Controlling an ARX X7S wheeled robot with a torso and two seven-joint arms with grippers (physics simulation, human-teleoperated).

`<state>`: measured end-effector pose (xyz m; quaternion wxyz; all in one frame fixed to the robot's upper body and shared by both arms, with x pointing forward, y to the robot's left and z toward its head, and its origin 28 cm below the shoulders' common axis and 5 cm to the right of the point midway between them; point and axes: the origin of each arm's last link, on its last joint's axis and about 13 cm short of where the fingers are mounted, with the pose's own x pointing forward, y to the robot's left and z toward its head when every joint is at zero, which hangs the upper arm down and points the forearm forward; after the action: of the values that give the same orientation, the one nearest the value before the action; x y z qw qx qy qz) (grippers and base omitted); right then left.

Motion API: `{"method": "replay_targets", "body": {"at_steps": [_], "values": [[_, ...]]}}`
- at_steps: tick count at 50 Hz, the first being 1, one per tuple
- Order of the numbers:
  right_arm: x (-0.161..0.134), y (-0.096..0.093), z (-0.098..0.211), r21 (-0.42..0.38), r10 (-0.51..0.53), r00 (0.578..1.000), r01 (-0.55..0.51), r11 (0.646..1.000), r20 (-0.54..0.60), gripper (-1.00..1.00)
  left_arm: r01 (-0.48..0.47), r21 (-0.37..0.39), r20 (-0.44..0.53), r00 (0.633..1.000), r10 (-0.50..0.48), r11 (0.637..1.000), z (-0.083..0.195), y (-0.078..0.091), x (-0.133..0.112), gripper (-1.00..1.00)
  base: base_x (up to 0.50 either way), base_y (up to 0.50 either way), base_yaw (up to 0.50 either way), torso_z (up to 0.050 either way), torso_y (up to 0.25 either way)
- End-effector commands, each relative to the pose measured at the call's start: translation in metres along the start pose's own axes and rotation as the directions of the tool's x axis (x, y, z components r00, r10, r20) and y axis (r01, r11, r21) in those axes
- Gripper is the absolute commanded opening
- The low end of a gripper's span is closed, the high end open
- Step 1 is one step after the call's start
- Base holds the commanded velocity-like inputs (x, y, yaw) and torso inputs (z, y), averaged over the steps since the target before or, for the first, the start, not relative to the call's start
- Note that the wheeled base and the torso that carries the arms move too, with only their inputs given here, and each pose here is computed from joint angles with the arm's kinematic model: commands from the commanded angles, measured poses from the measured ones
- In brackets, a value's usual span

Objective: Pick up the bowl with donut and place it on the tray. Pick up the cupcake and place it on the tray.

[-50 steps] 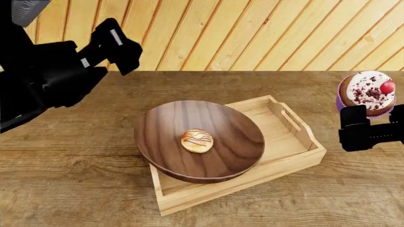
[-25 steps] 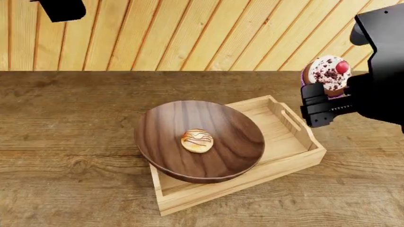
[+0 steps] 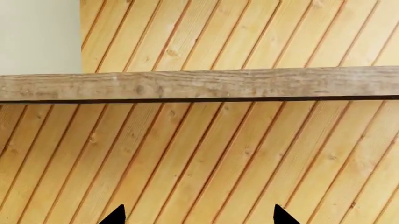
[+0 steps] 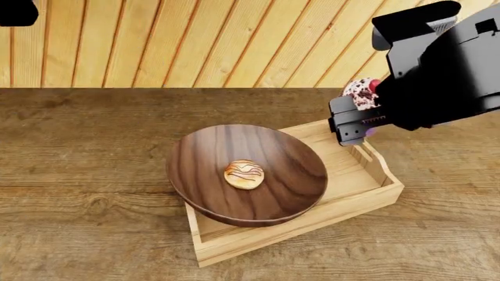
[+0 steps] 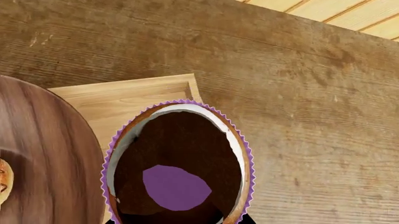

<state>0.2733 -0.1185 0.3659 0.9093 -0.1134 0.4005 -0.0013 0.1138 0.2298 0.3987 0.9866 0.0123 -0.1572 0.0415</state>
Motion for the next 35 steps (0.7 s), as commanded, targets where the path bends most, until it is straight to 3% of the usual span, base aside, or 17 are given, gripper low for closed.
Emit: {"method": "replay_targets", "body": {"at_steps": [1,35], "values": [[0.019,0.005,0.004,-0.001,0.010,0.995,-0.011,1.000,-0.096,-1.00,-0.028,0.016,0.005,1.000,0.028,0.999,-0.008,0.002,-0.003,1.00,0.00,0.00,0.00,0.000,0.000],[0.060,0.005,-0.017,0.062,0.053,0.987,-0.044,0.997,-0.154,-1.00,-0.006,0.019,-0.033,0.999,0.007,1.000,-0.021,0.000,-0.004,1.00,0.00,0.00,0.00,0.000,0.000]]}}
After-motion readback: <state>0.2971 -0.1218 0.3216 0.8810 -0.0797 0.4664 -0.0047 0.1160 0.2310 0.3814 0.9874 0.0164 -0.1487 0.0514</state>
